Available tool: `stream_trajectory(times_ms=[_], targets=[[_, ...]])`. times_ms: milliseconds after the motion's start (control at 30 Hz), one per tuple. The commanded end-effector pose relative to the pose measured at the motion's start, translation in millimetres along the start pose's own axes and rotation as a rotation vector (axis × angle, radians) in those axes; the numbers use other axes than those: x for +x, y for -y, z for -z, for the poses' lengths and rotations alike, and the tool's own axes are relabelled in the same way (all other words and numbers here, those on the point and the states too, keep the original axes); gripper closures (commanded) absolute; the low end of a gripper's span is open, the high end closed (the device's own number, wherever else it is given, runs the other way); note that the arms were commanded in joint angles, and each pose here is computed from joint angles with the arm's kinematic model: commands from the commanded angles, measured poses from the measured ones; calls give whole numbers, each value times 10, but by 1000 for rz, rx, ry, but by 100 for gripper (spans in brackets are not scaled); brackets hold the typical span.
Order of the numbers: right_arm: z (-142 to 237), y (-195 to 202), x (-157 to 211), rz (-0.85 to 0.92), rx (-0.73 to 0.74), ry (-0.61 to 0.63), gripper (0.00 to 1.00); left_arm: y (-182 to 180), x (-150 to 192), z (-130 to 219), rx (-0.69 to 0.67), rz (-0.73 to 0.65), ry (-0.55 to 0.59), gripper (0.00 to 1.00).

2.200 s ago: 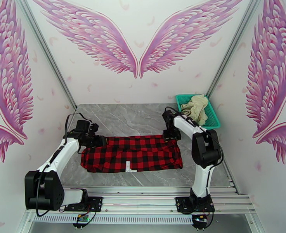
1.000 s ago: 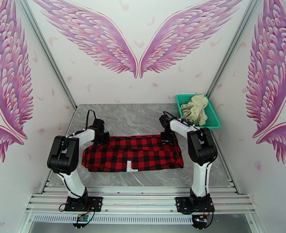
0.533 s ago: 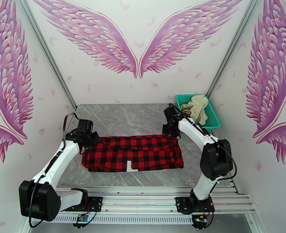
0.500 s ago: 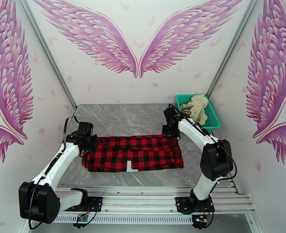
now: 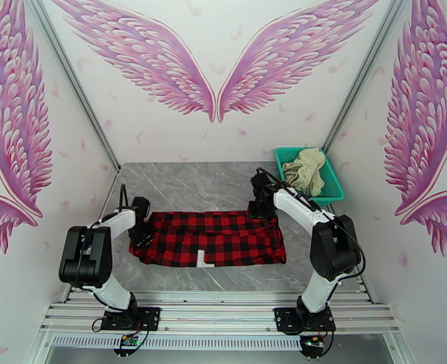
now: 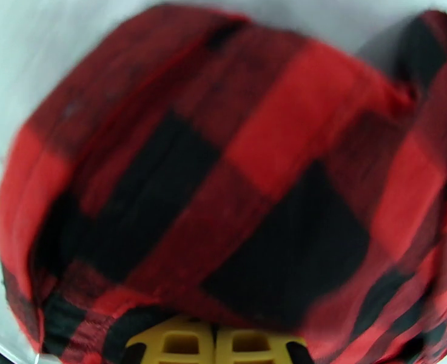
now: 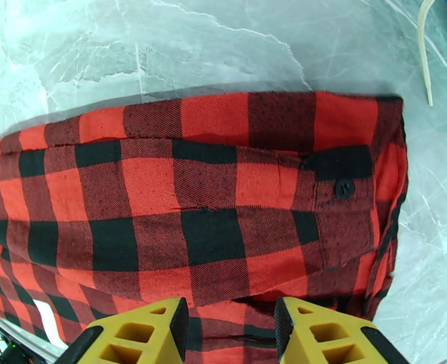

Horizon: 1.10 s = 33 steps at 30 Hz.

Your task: Fold and stack the mixed laundry pile

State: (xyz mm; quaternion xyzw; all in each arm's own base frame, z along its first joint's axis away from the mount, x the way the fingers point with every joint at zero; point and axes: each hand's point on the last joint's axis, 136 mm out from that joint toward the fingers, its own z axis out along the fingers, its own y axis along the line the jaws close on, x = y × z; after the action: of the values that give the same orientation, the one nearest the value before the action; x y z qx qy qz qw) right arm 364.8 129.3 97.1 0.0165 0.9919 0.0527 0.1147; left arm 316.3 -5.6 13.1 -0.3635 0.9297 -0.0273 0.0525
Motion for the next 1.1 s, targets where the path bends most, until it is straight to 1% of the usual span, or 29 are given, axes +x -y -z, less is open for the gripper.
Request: stream_trajectory(times_ms=[0, 67, 200, 300, 367, 467, 567, 667, 767, 933, 1067], targets=[[71, -25, -2, -11, -2, 6, 54, 300, -460, -195, 48, -10, 74, 100], [90, 7, 24, -16, 12, 2, 54, 529, -707, -206, 81, -8, 74, 100], [67, 78, 67, -28, 54, -23, 53, 1113, -1233, -176, 212, 32, 92, 100], [-53, 101, 74, -33, 73, -48, 54, 1565, -1613, -182, 324, 76, 107, 100], [-176, 121, 66, -37, 94, -78, 56, 1896, -1839, -201, 417, 116, 102, 100], [-358, 117, 61, -40, 114, -121, 63, 2279, -2072, -277, 521, 169, 107, 100], [-556, 141, 177, -56, 139, -180, 71, 2666, -2264, -281, 631, 194, 138, 100], [-679, 96, 369, -57, 148, -224, 72, 3005, -2403, -250, 775, 234, 175, 100], [-753, -8, 582, -45, 158, -261, 73, 3219, -2482, -204, 873, 244, 224, 100], [-841, -264, 1009, -24, 177, -322, 75, 3298, -2606, -138, 925, 234, 296, 100], [-851, -482, 1432, 0, 177, -371, 76, 3298, -2632, -112, 925, 216, 310, 100]])
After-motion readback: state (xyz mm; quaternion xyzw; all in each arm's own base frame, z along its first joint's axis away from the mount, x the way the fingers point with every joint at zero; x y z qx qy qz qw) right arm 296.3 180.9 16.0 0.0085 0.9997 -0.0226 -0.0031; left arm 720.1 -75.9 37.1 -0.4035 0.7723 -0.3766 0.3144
